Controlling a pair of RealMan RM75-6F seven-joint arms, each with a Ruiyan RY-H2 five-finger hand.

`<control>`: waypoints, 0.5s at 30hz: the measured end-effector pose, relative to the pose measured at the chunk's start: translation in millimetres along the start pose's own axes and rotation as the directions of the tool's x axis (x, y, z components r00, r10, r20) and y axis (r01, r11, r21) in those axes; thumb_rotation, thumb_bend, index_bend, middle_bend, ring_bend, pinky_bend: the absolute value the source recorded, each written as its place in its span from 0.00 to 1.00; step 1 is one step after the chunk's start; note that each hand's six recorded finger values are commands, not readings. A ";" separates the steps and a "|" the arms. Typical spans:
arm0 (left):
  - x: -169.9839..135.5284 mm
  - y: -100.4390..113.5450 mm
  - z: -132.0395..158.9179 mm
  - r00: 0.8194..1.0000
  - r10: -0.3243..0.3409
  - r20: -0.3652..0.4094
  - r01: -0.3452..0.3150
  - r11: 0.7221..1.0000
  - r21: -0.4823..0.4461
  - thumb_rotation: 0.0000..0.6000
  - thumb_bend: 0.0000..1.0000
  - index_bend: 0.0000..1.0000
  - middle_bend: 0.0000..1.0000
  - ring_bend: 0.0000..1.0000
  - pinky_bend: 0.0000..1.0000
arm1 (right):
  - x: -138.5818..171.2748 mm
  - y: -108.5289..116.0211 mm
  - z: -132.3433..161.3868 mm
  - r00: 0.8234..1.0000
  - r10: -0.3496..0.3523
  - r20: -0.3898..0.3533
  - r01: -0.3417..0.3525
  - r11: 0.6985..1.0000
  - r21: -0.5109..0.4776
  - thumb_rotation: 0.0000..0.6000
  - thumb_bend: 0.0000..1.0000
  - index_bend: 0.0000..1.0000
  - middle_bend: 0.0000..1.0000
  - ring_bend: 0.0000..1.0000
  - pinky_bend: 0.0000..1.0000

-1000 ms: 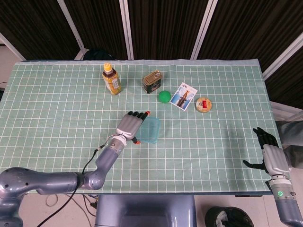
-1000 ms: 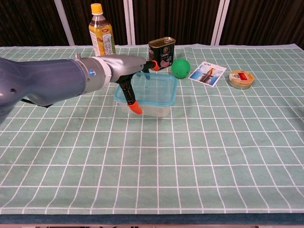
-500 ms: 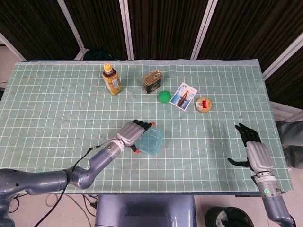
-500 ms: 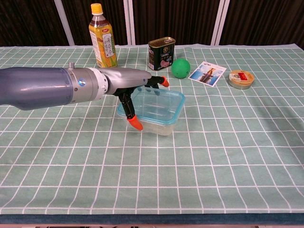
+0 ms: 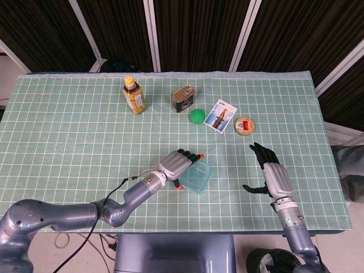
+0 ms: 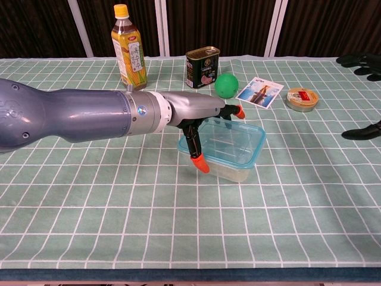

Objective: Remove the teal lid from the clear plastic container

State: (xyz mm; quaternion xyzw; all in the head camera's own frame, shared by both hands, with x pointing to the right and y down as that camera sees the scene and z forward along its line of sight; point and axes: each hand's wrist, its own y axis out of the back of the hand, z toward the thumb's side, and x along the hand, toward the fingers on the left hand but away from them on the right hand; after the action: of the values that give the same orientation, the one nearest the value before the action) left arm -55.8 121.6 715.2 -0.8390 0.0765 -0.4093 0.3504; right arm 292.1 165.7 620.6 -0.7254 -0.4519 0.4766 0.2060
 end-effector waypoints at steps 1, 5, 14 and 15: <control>1.0 -0.6 0.6 1.000 -0.001 -0.003 0.001 1.000 -0.011 1.00 0.04 0.04 0.19 0.19 0.33 | -1.1 -2.0 2.3 1.000 0.002 0.003 -0.002 1.000 -0.009 1.00 0.16 0.00 0.00 0.00 0.00; 4.8 -2.6 3.2 1.000 -0.005 -0.014 0.004 0.999 -0.042 1.00 0.04 0.04 0.19 0.19 0.33 | -4.1 -11.2 9.4 1.000 0.009 0.028 -0.007 0.999 -0.042 1.00 0.16 0.00 0.00 0.00 0.00; 12.9 -0.9 14.1 1.000 -0.015 -0.003 0.015 0.999 -0.043 1.00 0.04 0.04 0.18 0.17 0.33 | -4.0 -32.0 30.6 0.998 0.022 0.051 -0.016 0.994 -0.112 1.00 0.16 0.00 0.00 0.00 0.00; 13.7 -0.4 15.2 1.000 -0.017 -0.001 0.017 0.999 -0.043 1.00 0.04 0.04 0.18 0.17 0.33 | -3.7 -33.7 32.9 0.998 0.022 0.051 -0.016 0.993 -0.115 1.00 0.16 0.00 0.00 0.00 0.00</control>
State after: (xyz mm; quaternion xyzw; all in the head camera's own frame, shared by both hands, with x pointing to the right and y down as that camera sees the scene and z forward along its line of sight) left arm -35.7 124.2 717.7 -0.8466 0.0783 -0.4112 0.3286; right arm 247.3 175.3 631.8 -0.7276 -0.4768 0.4706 0.1475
